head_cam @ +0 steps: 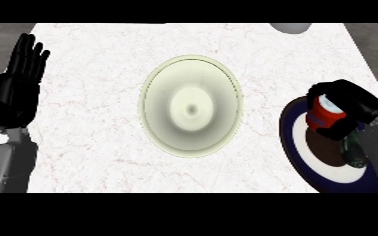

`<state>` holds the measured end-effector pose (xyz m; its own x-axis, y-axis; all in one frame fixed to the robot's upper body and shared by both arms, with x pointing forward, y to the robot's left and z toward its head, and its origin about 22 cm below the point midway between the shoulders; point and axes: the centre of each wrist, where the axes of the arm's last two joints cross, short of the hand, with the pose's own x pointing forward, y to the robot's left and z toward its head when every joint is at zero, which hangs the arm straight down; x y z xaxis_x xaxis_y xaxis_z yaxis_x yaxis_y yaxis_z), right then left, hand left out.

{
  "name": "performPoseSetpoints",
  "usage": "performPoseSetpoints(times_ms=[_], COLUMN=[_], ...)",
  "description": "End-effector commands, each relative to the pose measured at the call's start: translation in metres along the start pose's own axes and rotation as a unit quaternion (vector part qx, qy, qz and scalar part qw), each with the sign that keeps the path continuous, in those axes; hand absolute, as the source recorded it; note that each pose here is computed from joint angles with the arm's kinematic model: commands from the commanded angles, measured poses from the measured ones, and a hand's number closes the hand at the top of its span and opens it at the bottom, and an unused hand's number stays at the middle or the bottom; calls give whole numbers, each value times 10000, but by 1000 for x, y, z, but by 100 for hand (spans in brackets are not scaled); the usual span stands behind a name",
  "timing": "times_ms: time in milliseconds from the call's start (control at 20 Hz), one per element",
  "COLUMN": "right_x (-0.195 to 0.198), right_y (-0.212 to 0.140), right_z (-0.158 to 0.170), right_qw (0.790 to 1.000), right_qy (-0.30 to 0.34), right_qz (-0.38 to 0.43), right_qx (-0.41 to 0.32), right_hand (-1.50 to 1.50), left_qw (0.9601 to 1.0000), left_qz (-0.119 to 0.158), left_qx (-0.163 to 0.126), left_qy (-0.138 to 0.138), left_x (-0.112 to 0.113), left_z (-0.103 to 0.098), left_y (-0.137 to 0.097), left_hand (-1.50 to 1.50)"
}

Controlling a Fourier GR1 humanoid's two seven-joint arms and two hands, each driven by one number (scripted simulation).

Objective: Pick the can from the plate and place it in the bowl

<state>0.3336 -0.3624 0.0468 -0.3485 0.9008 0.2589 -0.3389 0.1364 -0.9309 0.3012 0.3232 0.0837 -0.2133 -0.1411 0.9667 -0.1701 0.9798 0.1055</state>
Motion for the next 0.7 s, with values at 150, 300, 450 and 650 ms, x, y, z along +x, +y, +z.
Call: performPoseSetpoints(times_ms=[150, 300, 450, 650], right_x=[-68, -72, -84, -82], right_y=[-65, -83, -86, -110], right_z=[30, 21, 29, 23], right_qw=[9954, 9955, 9956, 9927], right_qy=[389, 361, 311, 268], right_qz=[704, 812, 869, 1017], right_qx=[517, 324, 148, -594], right_hand=[150, 150, 150, 150], left_qw=[9994, 9991, 9989, 9992], left_qz=[88, 119, 125, 144], left_qx=[-324, -314, -398, -337], left_qy=[-116, -245, -199, -138], left_x=[-5, 7, 10, 5], left_z=[-2, -13, -5, -7], left_y=[-13, -32, -18, -29], left_hand=[0, 0, 0, 0])
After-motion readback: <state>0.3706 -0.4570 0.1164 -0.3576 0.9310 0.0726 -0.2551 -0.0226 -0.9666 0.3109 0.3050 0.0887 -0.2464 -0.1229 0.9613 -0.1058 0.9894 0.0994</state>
